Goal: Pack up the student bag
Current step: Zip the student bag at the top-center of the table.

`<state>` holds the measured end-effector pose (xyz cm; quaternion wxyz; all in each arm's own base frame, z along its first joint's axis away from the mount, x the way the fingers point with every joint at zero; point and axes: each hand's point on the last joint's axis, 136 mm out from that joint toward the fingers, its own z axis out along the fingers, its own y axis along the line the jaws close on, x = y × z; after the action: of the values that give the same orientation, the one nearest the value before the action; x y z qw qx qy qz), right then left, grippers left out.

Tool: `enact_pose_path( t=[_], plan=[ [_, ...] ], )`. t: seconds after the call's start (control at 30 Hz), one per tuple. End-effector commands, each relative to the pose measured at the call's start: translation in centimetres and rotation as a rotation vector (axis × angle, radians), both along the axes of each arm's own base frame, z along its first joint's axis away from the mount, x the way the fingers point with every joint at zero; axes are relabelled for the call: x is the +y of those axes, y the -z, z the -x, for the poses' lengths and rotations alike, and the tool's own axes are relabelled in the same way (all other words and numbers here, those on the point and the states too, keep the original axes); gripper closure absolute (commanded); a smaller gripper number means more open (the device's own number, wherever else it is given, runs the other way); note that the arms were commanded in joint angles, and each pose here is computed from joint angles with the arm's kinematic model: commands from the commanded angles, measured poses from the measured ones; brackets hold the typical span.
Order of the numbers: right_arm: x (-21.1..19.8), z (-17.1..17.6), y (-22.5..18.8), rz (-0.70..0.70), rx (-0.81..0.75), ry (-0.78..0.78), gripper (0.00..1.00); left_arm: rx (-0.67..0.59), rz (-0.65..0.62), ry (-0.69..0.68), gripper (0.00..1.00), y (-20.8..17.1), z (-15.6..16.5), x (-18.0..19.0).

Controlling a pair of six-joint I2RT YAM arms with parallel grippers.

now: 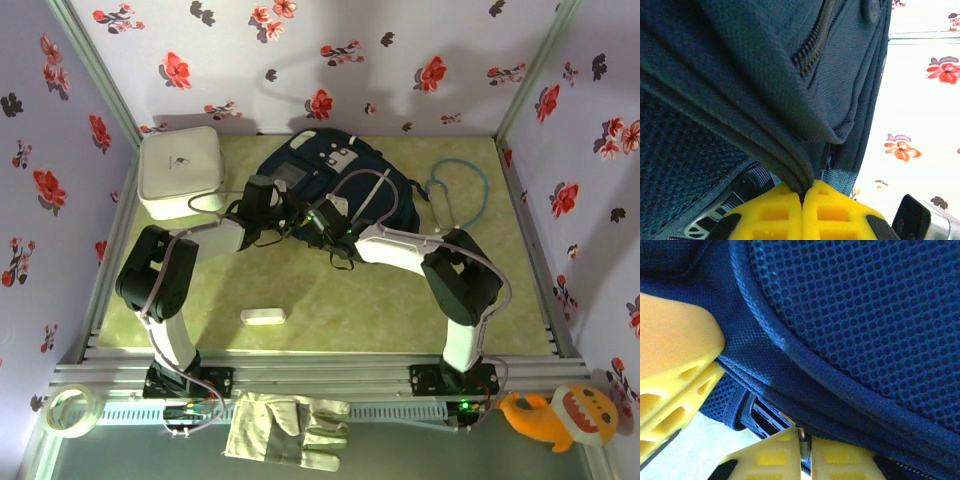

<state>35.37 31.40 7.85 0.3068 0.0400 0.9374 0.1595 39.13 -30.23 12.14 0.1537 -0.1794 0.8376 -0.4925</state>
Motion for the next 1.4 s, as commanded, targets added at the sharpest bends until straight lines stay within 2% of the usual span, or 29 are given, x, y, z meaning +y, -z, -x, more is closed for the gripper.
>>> enact_pose_path(
  t=[0.0, 0.2, 0.37, 0.63, 0.87, 1.17, 1.37],
  plan=[
    [-1.9, -0.8, -2.0, 0.042, -0.054, 0.053, 0.9, -0.075, -0.009, 0.046, 1.0, -1.8, -0.8, 0.3],
    [-7.5, 2.2, -0.5, 0.154, 0.017, 0.155, 0.9, -0.089, -0.104, 0.031, 1.0, -1.0, -1.9, 2.6],
    [-10.1, 3.6, 0.1, 0.158, 0.042, 0.189, 0.9, -0.078, -0.128, 0.022, 1.0, -0.2, -2.4, 3.4],
    [-7.2, 2.5, -0.2, 0.079, 0.039, 0.09, 0.84, -0.072, -0.125, 0.022, 1.0, -0.2, -2.5, 3.3],
    [-6.8, 1.4, 0.2, 0.108, 0.022, 0.098, 0.76, -0.066, -0.125, 0.031, 1.0, -0.1, -2.0, 3.1],
    [-5.3, 0.7, 0.2, 0.106, 0.016, 0.039, 0.75, -0.07, -0.122, 0.033, 1.0, -0.2, -2.1, 3.1],
    [-4.9, 0.8, 1.1, 0.14, 0.023, -0.004, 0.71, -0.067, -0.123, 0.034, 1.0, -0.1, -2.1, 3.1]
  ],
)
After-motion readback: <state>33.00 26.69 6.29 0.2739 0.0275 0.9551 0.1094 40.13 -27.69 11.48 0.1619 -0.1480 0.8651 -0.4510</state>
